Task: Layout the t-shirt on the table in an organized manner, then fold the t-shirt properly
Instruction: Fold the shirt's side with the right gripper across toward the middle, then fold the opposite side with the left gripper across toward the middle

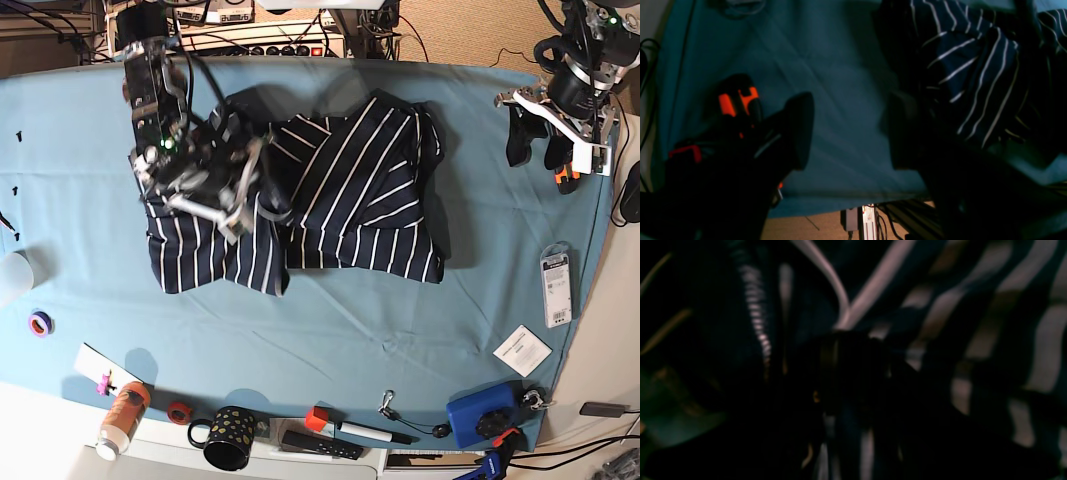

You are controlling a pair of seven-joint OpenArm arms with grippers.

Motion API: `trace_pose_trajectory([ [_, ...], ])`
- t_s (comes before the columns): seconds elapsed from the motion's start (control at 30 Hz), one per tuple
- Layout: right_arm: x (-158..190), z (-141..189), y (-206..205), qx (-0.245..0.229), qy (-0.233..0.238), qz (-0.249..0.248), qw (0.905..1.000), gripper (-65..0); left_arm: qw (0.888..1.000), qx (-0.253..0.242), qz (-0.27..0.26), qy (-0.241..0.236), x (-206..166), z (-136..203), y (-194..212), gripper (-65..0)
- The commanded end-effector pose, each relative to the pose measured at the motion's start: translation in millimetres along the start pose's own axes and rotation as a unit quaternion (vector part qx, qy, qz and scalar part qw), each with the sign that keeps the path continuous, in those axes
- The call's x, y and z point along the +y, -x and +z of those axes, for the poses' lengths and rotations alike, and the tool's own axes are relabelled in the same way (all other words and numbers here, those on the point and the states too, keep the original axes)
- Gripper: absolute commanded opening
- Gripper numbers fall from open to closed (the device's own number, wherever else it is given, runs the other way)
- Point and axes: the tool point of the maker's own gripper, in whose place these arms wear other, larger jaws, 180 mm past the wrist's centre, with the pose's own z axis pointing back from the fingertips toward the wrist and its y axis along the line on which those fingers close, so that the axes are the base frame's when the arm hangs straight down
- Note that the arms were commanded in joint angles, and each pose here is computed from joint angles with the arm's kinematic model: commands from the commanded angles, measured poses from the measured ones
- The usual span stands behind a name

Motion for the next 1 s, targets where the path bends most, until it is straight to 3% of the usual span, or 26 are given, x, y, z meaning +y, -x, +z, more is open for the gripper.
trace_pose_trajectory([
  [0.0, 6, 4, -11, -0.023, -0.013, 0.005, 0.9996, -49.5, 1.000, -0.018, -0.008, 0.004, -3, 3, -9, -29.9],
  [0.27, 43, 8, -45, -0.112, -0.094, 0.020, 0.9890, -49.5, 1.000, -0.031, -0.003, -0.003, -2, 0, -14, -30.0],
  [0.4, 42, 11, -62, -0.142, -0.093, 0.024, 0.9852, -49.5, 0.998, -0.066, 0.002, -0.025, 0, -4, -28, -33.5],
  [0.53, 20, 11, -67, -0.134, -0.043, 0.035, 0.9895, -49.5, 0.996, -0.087, 0.006, -0.020, -2, -7, -40, -33.4],
  [0.7, -20, 19, -70, -0.133, 0.024, 0.010, 0.9907, -49.5, 0.996, -0.084, 0.006, -0.012, -7, -4, -31, -21.6],
  [0.97, -97, 51, -58, -0.163, 0.125, -0.073, 0.9761, -49.5, 0.997, -0.038, 0.015, 0.062, -71, -34, -7, -21.0],
])
